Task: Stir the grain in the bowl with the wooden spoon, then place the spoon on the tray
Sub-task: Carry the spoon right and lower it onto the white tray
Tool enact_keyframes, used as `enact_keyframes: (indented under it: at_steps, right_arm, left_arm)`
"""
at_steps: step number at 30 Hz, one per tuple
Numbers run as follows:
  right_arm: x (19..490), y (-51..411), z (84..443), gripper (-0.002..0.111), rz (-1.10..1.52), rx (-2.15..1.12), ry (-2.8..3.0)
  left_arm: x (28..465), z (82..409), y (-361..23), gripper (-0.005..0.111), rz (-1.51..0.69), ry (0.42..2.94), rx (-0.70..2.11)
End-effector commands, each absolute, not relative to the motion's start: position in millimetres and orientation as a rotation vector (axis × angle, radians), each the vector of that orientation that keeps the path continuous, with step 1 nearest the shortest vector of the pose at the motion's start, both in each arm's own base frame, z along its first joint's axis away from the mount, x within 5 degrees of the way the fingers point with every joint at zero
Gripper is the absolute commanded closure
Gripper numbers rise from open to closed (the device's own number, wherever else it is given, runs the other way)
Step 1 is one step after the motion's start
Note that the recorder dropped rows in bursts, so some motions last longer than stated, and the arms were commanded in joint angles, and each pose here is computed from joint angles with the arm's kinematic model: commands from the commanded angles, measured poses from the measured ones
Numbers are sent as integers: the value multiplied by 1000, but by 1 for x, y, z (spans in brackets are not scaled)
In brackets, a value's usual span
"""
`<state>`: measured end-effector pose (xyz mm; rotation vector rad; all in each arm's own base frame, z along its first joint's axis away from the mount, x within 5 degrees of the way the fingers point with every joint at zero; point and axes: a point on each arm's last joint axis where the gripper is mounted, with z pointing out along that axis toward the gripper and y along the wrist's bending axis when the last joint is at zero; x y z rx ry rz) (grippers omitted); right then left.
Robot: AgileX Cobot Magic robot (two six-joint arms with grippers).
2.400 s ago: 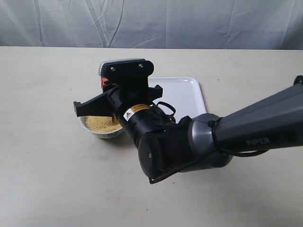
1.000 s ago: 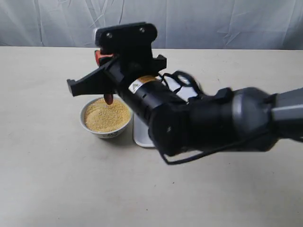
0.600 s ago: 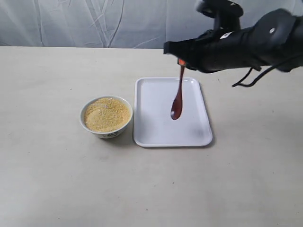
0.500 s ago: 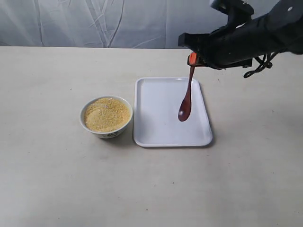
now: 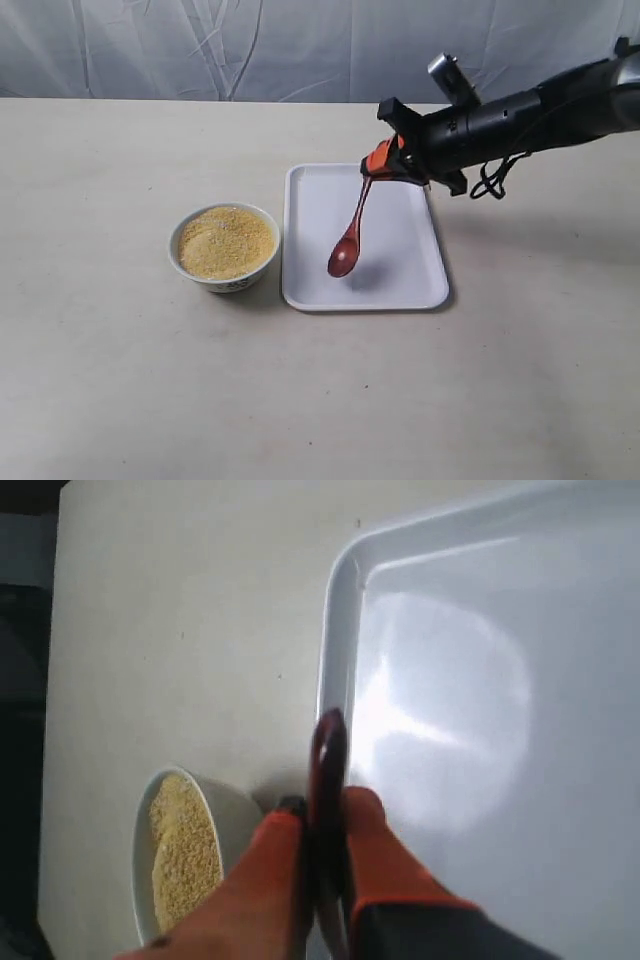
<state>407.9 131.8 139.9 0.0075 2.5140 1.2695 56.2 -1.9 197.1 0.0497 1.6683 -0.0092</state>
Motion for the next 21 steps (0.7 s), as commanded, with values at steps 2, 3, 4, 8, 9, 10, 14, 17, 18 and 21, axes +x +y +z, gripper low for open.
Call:
enact_keyframes:
  at_steps: [2,3,4,8,9,10,14,17,18,21]
  right_arm:
    - [419,136,112,109,1399,58,2513]
    - [420,135,108,108,1379,57,2517]
    - [420,135,106,106,1362,43,2512]
    - [421,133,106,77,1316,20,2514]
    - [421,133,105,69,1309,20,2516]
    - [421,133,105,61,1309,28,2518]
    - [420,131,104,50,1269,52,2562]
    - [417,128,111,50,1196,32,2621]
    - [417,126,114,50,1161,40,2640]
    - [415,120,129,50,1055,71,2678]
  left_arm:
    - [56,198,-2,107,-7,1655,54]
    - [56,198,-2,107,-7,1655,54]
    - [56,198,-2,107,-7,1655,54]
    - [56,198,-2,107,-7,1655,54]
    - [56,198,-2,107,-7,1655,54]
    - [56,198,-2,107,-7,1655,54]
    - [56,198,-2,107,-7,1655,54]
    - [56,198,-2,107,-7,1655,54]
    - [56,198,-2,107,-7,1655,54]
    - [56,198,-2,107,-7,1655,54]
